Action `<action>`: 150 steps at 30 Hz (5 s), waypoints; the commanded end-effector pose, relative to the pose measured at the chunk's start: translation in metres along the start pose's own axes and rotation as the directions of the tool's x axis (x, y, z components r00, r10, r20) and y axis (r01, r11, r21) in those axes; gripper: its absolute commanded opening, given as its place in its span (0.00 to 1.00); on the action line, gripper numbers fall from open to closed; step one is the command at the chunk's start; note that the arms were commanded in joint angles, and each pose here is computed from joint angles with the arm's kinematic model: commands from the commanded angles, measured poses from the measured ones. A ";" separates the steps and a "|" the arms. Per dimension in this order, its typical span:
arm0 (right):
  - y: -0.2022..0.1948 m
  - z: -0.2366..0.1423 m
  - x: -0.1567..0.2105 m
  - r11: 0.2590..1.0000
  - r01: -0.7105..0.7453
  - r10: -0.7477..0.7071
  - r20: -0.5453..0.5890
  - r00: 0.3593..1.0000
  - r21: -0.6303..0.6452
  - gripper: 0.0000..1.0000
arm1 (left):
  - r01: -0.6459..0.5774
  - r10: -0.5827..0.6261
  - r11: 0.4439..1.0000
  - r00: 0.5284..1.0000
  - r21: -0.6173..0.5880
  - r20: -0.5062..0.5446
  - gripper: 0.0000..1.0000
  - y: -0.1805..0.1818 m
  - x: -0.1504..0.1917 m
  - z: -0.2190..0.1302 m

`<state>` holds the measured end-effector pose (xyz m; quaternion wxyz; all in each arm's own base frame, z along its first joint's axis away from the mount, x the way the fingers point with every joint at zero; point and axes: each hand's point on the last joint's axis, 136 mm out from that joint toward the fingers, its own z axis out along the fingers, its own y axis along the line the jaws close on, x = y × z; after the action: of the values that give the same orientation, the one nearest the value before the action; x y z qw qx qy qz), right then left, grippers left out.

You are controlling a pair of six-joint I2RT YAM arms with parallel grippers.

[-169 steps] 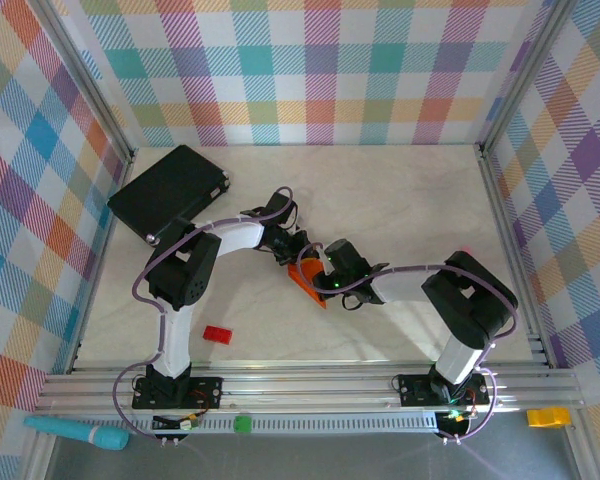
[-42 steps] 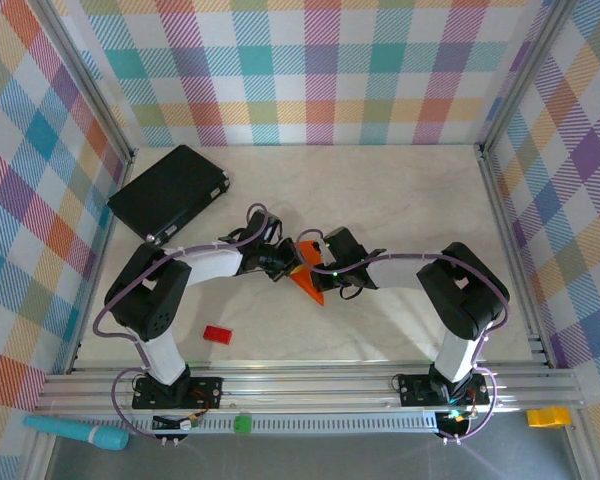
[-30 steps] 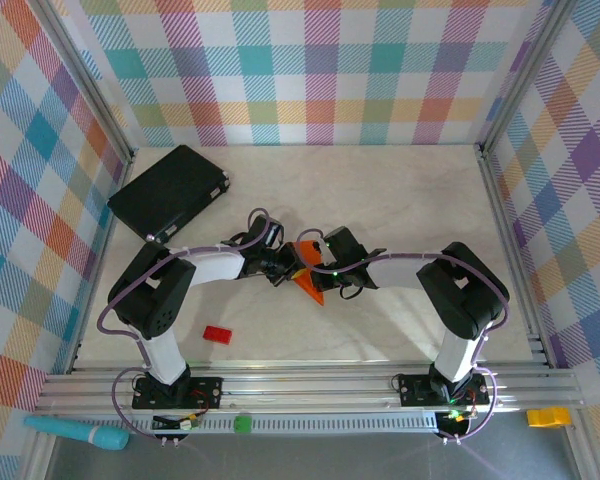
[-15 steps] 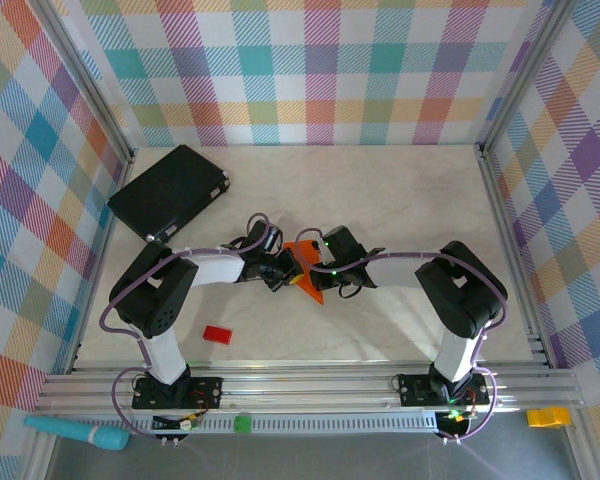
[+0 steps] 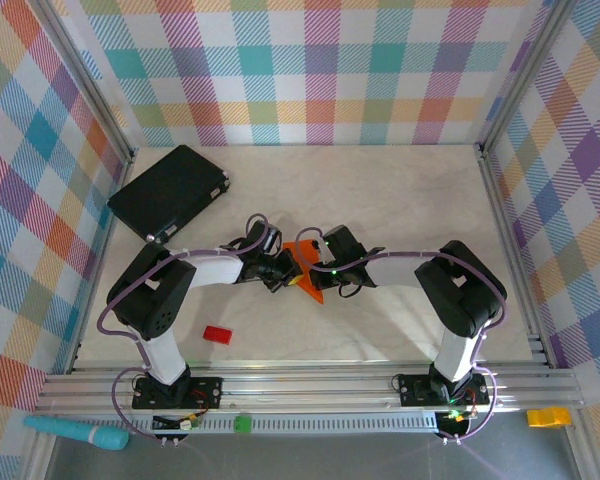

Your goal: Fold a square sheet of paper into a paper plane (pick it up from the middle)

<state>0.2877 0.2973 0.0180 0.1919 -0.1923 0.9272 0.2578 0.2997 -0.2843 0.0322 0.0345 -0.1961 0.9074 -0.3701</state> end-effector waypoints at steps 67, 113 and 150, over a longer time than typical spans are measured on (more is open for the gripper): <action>0.044 -0.009 0.020 0.962 -0.154 0.101 -0.230 0.968 -0.224 0.02 | 0.034 -0.037 0.987 0.999 -0.160 -0.014 0.02 0.044 0.008 0.012; 0.035 -0.049 0.030 0.968 -0.207 0.182 -0.171 0.968 -0.140 0.07 | 0.029 -0.031 0.976 0.999 -0.216 -0.008 0.00 0.065 0.005 0.017; -0.008 -0.005 0.079 0.937 -0.330 0.348 -0.378 0.858 0.114 0.00 | -0.227 0.234 0.961 0.972 0.155 -0.022 0.00 -0.018 0.028 0.003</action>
<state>0.2420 0.2940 0.0150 0.0078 -0.0959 0.9523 0.2898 0.2839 -0.2950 0.0300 0.0613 -0.1154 0.9024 -0.4106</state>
